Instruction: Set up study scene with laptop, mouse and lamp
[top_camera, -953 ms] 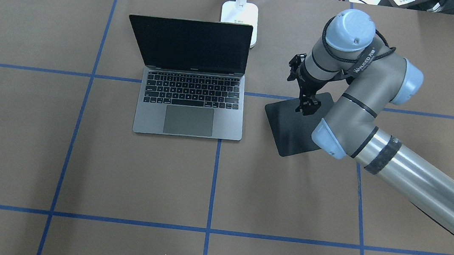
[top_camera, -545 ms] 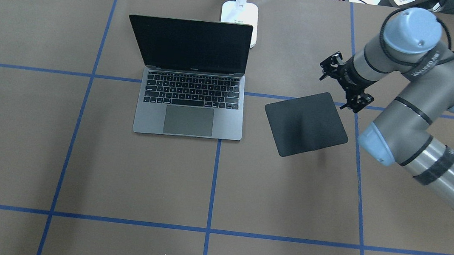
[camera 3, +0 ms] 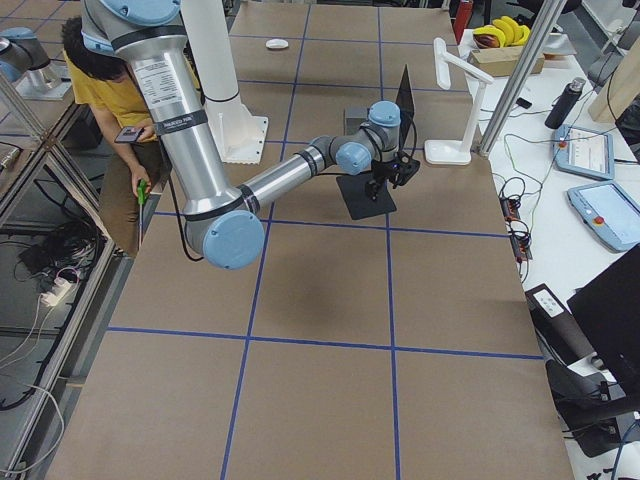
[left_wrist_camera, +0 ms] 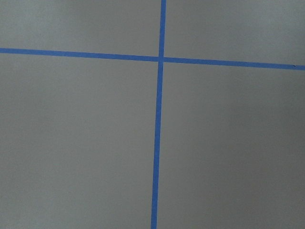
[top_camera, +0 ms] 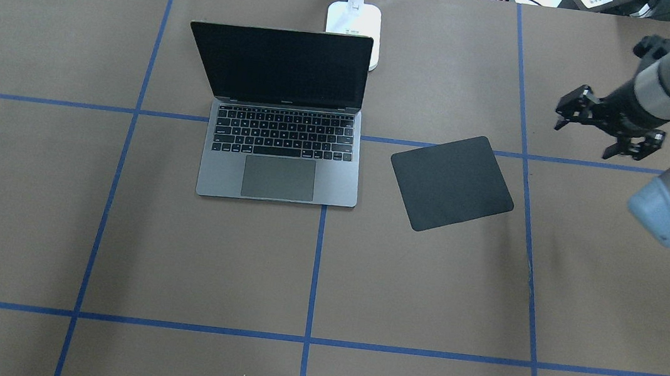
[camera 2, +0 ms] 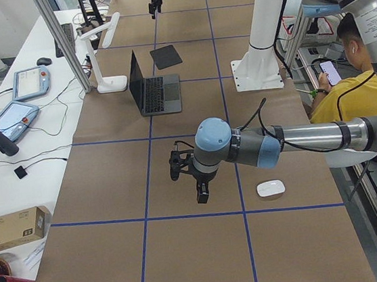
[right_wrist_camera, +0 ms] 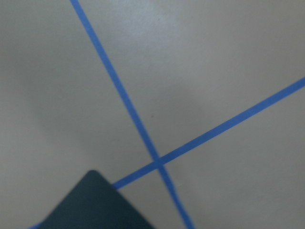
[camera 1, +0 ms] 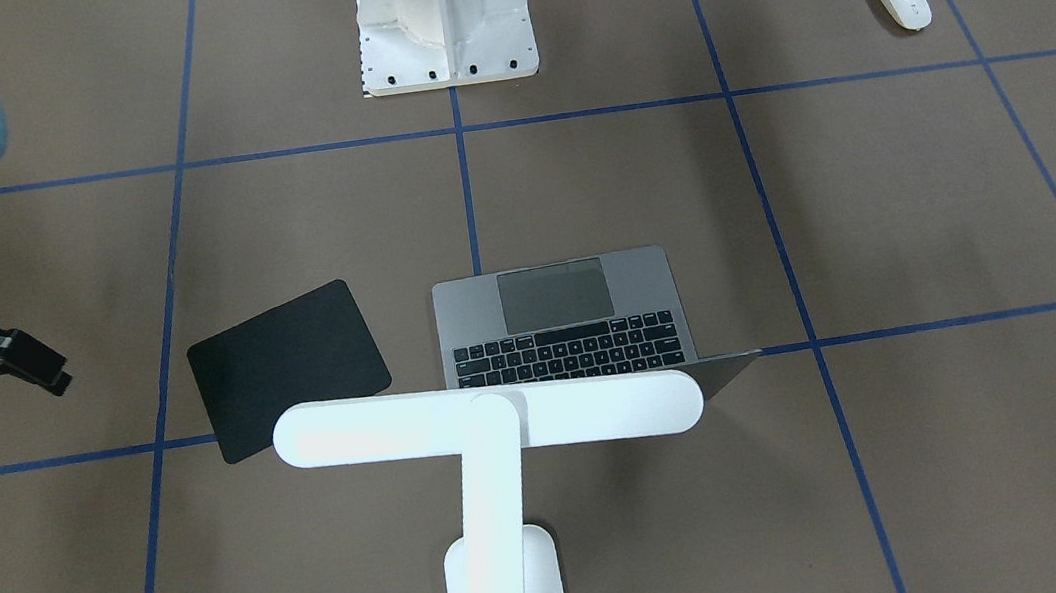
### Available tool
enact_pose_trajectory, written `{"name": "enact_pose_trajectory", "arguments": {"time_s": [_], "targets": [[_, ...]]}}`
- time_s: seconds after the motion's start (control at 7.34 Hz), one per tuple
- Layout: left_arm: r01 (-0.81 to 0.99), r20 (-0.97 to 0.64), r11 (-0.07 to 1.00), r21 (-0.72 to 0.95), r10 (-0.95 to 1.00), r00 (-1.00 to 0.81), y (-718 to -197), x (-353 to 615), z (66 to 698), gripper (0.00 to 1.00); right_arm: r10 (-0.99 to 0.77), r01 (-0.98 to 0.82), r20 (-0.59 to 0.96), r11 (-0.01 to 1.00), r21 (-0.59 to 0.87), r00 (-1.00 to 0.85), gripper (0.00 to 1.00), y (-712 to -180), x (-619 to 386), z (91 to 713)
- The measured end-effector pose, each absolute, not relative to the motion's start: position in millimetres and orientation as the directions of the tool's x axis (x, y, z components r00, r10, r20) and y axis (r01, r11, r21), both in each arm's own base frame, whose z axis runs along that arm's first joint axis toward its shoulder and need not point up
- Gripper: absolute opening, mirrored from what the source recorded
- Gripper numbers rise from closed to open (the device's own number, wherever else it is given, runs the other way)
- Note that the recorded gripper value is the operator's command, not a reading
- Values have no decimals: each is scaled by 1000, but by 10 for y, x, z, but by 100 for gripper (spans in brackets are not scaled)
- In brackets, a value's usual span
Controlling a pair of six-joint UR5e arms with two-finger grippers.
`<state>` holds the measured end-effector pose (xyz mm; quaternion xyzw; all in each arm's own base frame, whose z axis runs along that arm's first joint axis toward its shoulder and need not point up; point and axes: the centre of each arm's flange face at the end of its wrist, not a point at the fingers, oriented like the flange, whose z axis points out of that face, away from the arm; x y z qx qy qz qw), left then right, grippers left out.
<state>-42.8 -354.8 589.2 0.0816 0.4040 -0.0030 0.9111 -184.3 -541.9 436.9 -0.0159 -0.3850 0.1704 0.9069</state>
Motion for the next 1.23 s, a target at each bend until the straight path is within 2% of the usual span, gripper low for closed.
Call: {"name": "enact_pose_trajectory", "arguments": {"time_s": [0.27, 0.68, 1.23], "targets": [[32, -747, 987, 159, 99, 658, -3506, -288, 5903, 100, 137, -164, 676, 986, -24, 724, 100, -5139, -983, 4907], [26, -795, 980, 198, 145, 589, -3236, -240, 5927, 100, -64, 1, 632, 995, 99, 773, 100, -4555, -108, 5605], [-9, -766, 994, 106, 88, 636, -2685, -41, 6270, 100, -108, 57, 611, 993, 103, 784, 100, -4121, 275, 6031]]}}
